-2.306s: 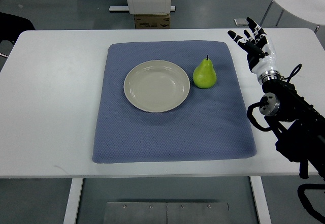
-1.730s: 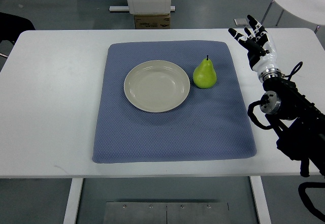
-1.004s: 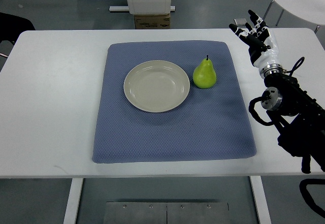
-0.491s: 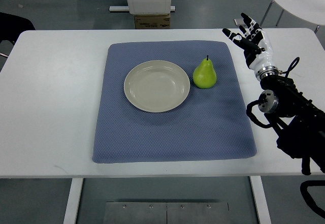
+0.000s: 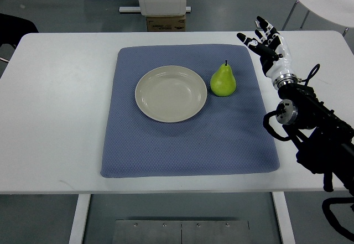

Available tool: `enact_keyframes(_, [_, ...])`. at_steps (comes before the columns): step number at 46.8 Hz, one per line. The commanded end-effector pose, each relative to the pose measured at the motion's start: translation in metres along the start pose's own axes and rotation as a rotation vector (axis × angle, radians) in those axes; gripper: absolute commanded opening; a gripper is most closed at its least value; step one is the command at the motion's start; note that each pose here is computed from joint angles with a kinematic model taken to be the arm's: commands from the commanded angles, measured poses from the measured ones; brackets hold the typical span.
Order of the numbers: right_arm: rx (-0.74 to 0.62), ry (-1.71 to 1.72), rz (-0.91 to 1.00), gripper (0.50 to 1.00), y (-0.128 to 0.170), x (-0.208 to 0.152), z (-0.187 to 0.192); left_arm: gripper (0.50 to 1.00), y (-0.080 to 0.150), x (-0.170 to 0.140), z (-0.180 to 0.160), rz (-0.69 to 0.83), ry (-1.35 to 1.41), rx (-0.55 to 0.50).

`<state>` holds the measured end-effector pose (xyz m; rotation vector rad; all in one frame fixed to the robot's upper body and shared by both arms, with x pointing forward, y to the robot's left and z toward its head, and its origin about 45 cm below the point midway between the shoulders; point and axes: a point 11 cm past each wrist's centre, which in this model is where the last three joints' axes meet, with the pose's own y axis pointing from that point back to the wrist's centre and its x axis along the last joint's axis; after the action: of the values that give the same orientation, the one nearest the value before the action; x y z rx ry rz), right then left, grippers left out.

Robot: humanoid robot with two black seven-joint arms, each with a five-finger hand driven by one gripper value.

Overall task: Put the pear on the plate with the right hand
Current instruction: 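Move the right hand toward the green pear, fingers open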

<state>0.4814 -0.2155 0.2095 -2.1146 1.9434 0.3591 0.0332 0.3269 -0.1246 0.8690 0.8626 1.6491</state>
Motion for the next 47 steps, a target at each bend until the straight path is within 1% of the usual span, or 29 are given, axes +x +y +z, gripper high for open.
enact_keyframes(1, [-0.001,0.001,-0.001,1.0,0.0,0.0,0.001,1.0,0.0,0.0,0.0,0.0,0.0,0.0])
enact_keyframes(7, [-0.018,0.03,-0.017,1.0,0.002,-0.003,0.007,1.0,0.0,0.0,0.0,0.0,0.0,0.0])
enact_keyframes(16, [-0.049,0.109,-0.083,0.996,0.005,-0.018,0.018,1.0,0.0,0.0,0.0,0.0,0.0,0.0])
enact_keyframes(26, [-0.081,0.167,-0.101,0.993,0.009,-0.016,0.03,1.0,0.0,0.0,0.0,0.0,0.0,0.0])
enact_keyframes(35, [-0.025,0.257,-0.073,0.962,0.007,-0.007,0.029,1.0,0.0,0.0,0.0,0.0,0.0,0.0])
enact_keyframes(47, [0.018,0.336,-0.112,0.962,0.008,-0.019,0.03,1.0,0.0,0.0,0.0,0.0,0.0,0.0])
